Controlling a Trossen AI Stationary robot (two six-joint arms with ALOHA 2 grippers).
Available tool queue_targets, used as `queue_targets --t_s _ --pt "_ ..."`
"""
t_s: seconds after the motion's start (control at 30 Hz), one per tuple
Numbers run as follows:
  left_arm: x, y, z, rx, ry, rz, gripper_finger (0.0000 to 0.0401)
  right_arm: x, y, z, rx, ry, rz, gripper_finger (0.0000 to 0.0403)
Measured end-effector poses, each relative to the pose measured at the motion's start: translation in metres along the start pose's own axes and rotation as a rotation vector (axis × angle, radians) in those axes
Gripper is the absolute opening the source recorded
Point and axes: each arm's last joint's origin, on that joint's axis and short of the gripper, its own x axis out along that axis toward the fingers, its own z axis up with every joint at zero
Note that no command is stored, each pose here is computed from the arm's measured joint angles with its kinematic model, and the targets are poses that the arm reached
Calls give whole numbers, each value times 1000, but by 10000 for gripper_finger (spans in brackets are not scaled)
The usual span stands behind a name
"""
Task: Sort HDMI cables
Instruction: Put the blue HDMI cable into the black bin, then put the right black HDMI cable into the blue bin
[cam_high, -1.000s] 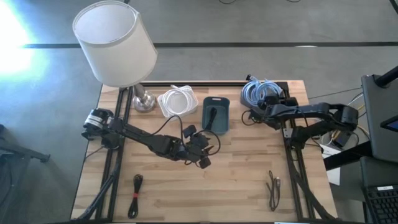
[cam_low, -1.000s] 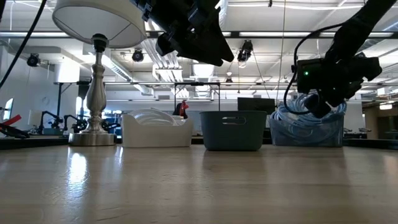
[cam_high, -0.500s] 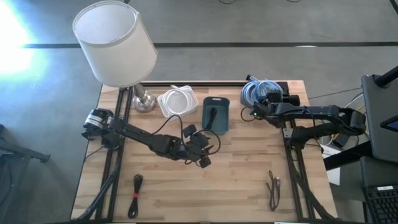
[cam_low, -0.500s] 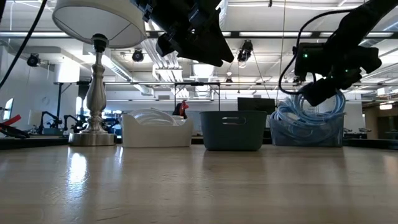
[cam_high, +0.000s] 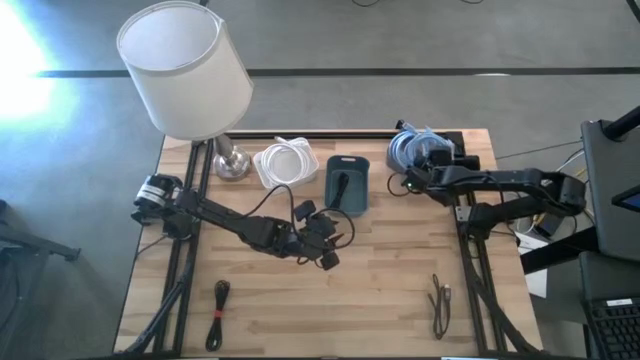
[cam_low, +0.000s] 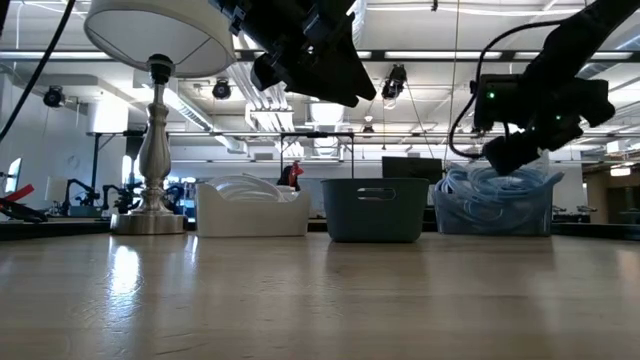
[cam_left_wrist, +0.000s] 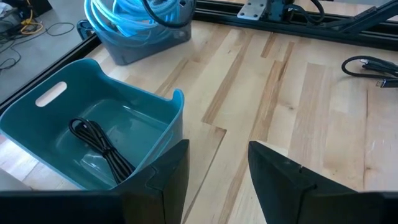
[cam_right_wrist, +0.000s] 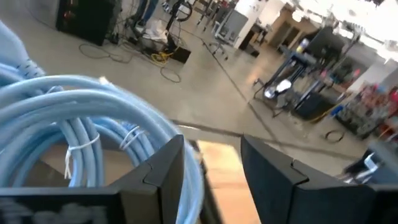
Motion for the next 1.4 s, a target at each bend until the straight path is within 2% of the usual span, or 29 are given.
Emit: queue_targets --t_s 0.1,0.17,0.47,0.73,0.87,1.03,1.2,1.4 --pt "0 0 0 -2 0 0 168 1 2 -7 42 30 12 146" --pt "0 0 0 -5 0 0 168 2 4 -10 28 37 12 143" --pt "0 1 0 -5 0 2 168 -5 11 -8 -214 16 48 129" --pt "1 2 1 -8 0 6 168 -28 15 14 -311 -43 164 115" --pt "1 2 1 -9 0 6 168 -42 15 28 -309 0 319 111" --pt "1 2 1 -11 0 6 168 -60 13 42 -284 117 592 114" --pt "1 2 1 -11 0 6 168 -74 6 43 -238 235 812 108" --pt "2 3 -2 -6 7 8 168 -95 -5 37 -189 456 1072 96"
